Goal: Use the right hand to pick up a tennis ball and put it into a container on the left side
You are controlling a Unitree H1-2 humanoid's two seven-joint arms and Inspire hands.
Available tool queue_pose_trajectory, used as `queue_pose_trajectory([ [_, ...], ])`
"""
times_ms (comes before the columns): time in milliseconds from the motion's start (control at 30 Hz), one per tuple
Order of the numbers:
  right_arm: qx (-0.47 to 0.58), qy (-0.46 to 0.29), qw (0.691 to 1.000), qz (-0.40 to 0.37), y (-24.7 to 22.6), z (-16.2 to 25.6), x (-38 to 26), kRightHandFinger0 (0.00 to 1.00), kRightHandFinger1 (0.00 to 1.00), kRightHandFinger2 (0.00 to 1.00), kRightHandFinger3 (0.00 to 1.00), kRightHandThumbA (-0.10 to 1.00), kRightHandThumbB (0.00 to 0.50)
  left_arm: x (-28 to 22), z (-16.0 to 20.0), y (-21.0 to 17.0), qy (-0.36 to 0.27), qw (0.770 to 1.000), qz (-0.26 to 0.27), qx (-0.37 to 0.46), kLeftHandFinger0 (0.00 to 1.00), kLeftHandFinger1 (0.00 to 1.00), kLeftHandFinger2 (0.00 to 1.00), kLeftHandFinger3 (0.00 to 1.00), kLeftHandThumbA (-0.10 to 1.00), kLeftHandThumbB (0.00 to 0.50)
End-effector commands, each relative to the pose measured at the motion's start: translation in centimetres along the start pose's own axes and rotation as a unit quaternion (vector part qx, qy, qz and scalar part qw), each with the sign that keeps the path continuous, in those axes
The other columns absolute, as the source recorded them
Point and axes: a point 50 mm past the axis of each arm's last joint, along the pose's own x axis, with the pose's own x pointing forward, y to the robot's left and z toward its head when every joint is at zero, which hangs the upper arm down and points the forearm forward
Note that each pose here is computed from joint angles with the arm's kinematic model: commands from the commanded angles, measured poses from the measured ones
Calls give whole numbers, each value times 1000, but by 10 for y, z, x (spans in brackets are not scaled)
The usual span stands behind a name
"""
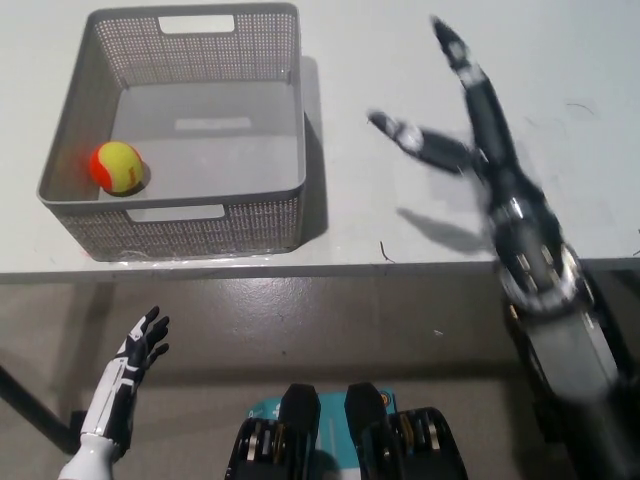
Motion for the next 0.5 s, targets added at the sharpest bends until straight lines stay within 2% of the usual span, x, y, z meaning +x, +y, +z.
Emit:
queue_pose_trajectory([
  [0,132,-111,985,-27,-40,25,-76,1000,1000,1000,1000,1000,267,-1,7,4,-26,999,-18,-7,1000,1000,1000,1000,1000,224],
  [100,161,-77,983,-29,-30,-3,-100,1000,1000,1000,1000,1000,247,1,5,2,-28,999,-15,-10,1000,1000,1000,1000,1000,206],
  [133,164,-68,984,-31,-26,-9,-106,1000,1000,1000,1000,1000,241,0,5,2,-28,999,-15,-11,1000,1000,1000,1000,1000,220],
  [167,174,-53,983,-31,-21,-18,-114,1000,1000,1000,1000,1000,251,0,4,2,-27,999,-16,-11,1000,1000,1000,1000,1000,215],
  [267,185,-29,982,-18,-13,-40,-136,1000,1000,1000,1000,1000,193,-3,3,1,-23,999,-15,-17,1000,1000,1000,1000,1000,197],
  [400,173,37,984,-12,-6,-68,-173,1000,1000,1000,1000,1000,200,-6,2,2,-21,999,-14,-22,1000,1000,1000,1000,1000,207],
  [467,173,51,984,-8,-6,-77,-185,1000,1000,1000,1000,1000,184,-5,2,2,-21,999,-12,-23,1000,1000,1000,1000,1000,205],
])
